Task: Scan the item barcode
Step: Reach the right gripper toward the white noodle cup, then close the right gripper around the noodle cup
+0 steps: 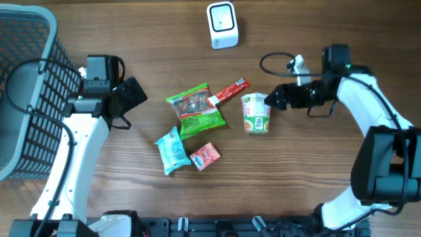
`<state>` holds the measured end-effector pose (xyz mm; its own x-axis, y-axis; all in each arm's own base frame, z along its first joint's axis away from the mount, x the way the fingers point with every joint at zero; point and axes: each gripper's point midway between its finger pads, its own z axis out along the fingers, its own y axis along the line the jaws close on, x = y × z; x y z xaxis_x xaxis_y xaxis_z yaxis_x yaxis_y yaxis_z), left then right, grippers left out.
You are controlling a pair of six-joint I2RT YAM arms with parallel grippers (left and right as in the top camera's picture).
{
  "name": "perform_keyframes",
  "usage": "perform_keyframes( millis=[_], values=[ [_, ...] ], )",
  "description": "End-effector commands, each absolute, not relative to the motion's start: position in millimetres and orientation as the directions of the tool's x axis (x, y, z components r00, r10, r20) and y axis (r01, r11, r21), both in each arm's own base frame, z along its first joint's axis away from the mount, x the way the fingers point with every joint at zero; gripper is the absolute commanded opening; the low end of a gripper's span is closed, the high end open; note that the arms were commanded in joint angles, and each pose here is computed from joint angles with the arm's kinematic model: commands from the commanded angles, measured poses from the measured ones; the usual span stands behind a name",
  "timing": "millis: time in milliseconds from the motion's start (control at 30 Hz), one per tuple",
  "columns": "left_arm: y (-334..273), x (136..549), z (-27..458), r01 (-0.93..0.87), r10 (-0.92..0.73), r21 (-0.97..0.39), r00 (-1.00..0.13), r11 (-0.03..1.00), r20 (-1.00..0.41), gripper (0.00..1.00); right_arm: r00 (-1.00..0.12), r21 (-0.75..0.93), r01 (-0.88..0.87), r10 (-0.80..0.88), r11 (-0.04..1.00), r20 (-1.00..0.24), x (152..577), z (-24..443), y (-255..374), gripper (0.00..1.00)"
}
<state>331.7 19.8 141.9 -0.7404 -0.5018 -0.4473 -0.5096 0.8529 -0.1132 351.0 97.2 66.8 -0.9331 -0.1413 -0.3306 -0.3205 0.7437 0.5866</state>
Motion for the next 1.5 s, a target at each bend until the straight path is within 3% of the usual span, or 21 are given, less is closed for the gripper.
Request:
perform_keyframes(
  millis=[0, 100, 400, 500, 600, 800, 867, 1000, 1100, 1233, 1300, 1367, 1467],
  values=[
    [23, 332, 147, -0.518, -0.509, -0.118, -0.726, 0.847, -0.462, 1.00, -0.947, 0.674, -0.274, -0.072, 0.686, -0.312, 338, 44, 112, 0.92],
    [23, 332, 147, -0.518, -0.509, -0.118, -0.726, 0.847, -0.462, 1.00, -0.917, 0.730, -0.358, -0.071, 0.583, -0.393, 333, 46, 134, 0.92],
    [23, 332, 147, -0.518, -0.509, -0.118, -0.726, 0.847, -0.462, 1.00, -0.943, 0.740, -0.298, -0.063, 0.603, -0.328, 331, 41, 164, 0.79],
    [23, 332, 147, -0.518, -0.509, -0.118, -0.726, 0.847, -0.463, 1.00, -0.945, 0.741, -0.294, -0.066, 0.604, -0.321, 329, 40, 164, 0.90],
    [23, 332, 147, -0.518, -0.508, -0.117, -0.726, 0.847, -0.463, 1.00, -0.933, 0.726, -0.320, -0.070, 0.608, -0.353, 336, 43, 167, 0.90],
    [23, 332, 147, -0.518, -0.509, -0.117, -0.727, 0.847, -0.462, 1.00, -0.916, 0.586, -0.310, -0.070, 0.749, -0.396, 368, 71, 150, 0.90],
    [23, 332, 147, -0.518, -0.509, -0.118, -0.726, 0.847, -0.462, 1.00, -0.901, 0.567, -0.352, -0.106, 0.745, -0.420, 369, 83, 158, 0.93],
    [23, 332, 147, -0.518, -0.509, -0.118, -0.726, 0.847, -0.462, 1.00, -0.887, 0.527, -0.420, -0.212, 0.739, -0.410, 352, 75, 176, 0.99],
    [23, 332, 147, -0.518, -0.508, -0.117, -0.726, 0.847, -0.463, 1.00, -0.890, 0.363, -0.410, -0.279, 0.837, -0.361, 344, 53, 171, 1.00],
    [23, 332, 147, -0.518, -0.508, -0.117, -0.726, 0.847, -0.463, 1.00, -0.885, 0.302, -0.406, -0.289, 0.863, -0.364, 343, 41, 180, 0.99],
    [23, 332, 147, -0.518, -0.508, -0.117, -0.726, 0.847, -0.463, 1.00, -0.892, 0.304, -0.388, -0.270, 0.870, -0.364, 344, 33, 180, 0.95],
    [23, 332, 147, -0.518, -0.509, -0.117, -0.726, 0.847, -0.463, 1.00, -0.893, 0.307, -0.383, -0.264, 0.871, -0.366, 345, 32, 180, 0.83],
    [23, 332, 147, -0.518, -0.509, -0.118, -0.726, 0.847, -0.462, 1.00, -0.876, 0.326, -0.404, -0.260, 0.855, -0.406, 347, 48, 185, 0.73]
  ],
)
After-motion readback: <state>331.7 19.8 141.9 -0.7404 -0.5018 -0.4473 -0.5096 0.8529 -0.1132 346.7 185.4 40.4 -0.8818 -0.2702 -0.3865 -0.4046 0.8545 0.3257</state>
